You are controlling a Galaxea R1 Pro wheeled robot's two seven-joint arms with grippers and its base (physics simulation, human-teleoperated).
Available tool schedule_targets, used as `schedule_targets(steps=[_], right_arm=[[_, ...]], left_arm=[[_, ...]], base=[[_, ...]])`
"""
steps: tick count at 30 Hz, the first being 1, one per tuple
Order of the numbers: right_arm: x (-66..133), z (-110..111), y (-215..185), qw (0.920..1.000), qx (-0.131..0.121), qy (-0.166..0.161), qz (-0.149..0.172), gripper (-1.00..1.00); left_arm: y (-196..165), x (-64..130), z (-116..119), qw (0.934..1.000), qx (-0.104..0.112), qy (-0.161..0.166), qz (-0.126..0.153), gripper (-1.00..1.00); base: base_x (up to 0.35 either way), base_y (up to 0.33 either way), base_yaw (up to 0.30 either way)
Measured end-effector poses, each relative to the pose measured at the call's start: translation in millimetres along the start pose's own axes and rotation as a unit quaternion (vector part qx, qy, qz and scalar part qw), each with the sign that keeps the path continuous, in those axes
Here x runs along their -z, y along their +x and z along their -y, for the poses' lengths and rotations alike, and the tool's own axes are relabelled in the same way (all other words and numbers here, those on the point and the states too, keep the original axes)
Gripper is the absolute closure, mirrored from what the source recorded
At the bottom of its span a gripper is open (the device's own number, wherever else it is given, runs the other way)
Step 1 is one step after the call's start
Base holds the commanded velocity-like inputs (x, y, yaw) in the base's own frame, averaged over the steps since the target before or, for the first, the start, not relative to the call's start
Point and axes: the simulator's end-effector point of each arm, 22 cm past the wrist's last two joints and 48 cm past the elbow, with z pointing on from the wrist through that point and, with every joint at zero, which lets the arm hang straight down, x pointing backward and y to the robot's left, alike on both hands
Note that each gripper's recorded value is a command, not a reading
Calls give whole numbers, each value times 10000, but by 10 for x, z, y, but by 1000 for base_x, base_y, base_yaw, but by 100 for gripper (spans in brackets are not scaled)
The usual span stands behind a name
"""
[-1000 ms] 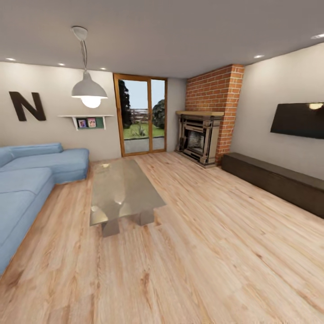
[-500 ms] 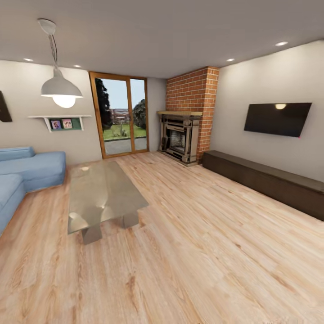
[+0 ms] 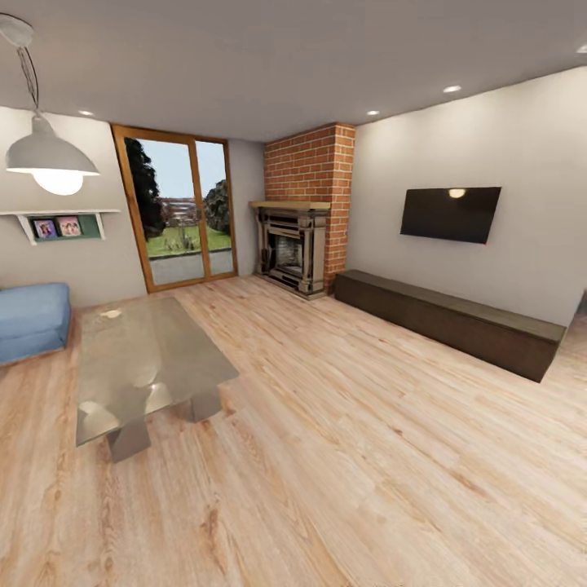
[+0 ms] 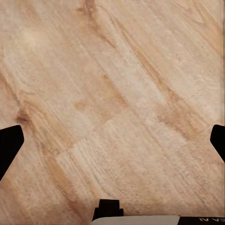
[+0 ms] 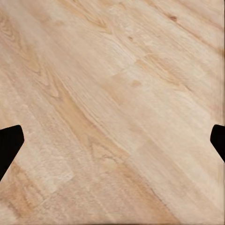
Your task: In the kitchen, take the Vidalia onion out of the sink, dice it on the chopping board with the paring knife, put the diced onion into the bowl on the countertop, then place both the paring knife and the chopping board into the sink.
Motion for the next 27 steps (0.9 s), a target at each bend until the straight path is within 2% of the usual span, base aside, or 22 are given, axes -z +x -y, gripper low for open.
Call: schedule_targets(steps=[27], right_arm=[[0,0,0,10000,-2,1,-1,-100]], left_arm=[[0,0,-8,10000,-3,-4,0,-100]], base=[[0,0,-276]])
